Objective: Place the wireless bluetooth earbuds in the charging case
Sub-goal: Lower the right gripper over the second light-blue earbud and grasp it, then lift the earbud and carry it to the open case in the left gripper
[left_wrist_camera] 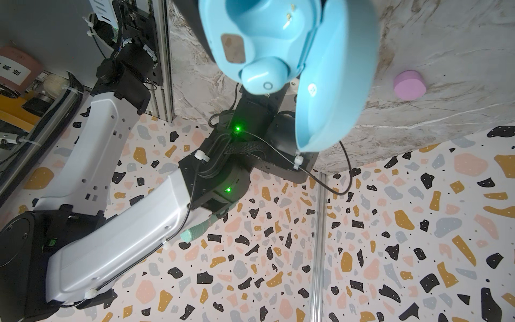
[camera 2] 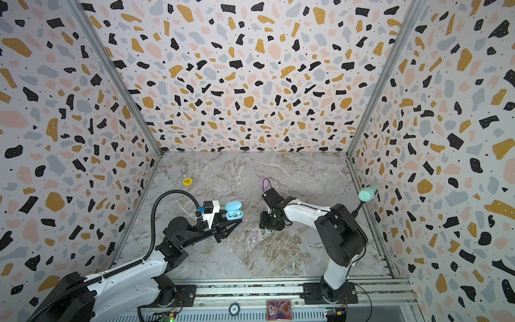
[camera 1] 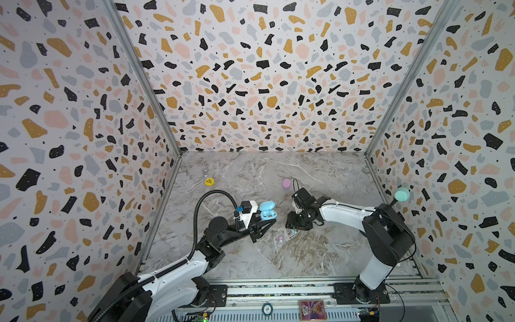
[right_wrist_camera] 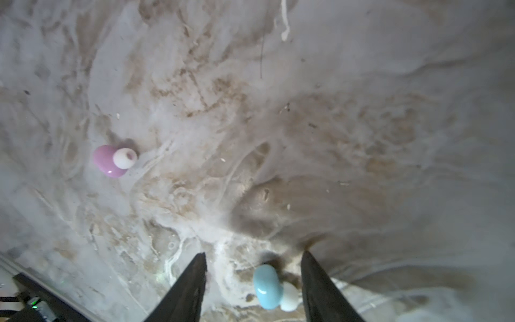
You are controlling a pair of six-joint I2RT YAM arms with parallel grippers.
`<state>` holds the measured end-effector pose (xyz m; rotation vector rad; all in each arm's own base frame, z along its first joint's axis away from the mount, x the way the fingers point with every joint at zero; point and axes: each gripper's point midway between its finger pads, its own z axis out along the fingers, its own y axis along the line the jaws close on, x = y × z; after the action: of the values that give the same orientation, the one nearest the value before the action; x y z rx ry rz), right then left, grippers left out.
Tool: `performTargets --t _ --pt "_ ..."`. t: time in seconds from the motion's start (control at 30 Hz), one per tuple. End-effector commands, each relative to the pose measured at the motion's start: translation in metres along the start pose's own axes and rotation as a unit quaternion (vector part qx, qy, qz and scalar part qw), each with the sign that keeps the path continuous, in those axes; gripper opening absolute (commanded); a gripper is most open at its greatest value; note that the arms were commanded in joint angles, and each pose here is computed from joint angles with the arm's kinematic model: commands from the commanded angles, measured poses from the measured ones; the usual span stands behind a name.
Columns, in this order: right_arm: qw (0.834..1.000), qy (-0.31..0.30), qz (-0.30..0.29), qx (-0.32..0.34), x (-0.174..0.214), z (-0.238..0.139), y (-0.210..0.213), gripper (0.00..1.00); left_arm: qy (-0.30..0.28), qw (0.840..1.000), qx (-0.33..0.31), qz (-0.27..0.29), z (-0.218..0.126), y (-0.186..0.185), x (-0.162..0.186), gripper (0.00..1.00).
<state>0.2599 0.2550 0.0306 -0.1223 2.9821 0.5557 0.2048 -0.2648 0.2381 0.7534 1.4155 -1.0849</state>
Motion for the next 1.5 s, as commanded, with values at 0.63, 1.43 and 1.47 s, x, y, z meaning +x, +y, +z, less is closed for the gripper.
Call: performTargets --t 0.63,1.43,1.47 --pt "0.990 0.070 -0.103 0.070 0.014 0.000 -0.006 0.32 -0.020 1.000 0.004 0.017 -0.001 -0.002 -0.013 0.22" --pt "0.984 0.076 -0.126 0.102 0.021 0.005 -0.006 0.15 -0.018 1.000 0.003 0.014 -0.001 -0.002 -0.013 0.22" --pt "0.984 0.072 -0.125 0.100 0.020 0.003 -0.005 0.15 -0.019 1.000 0.002 0.015 -0.001 -0.002 -0.013 0.22"
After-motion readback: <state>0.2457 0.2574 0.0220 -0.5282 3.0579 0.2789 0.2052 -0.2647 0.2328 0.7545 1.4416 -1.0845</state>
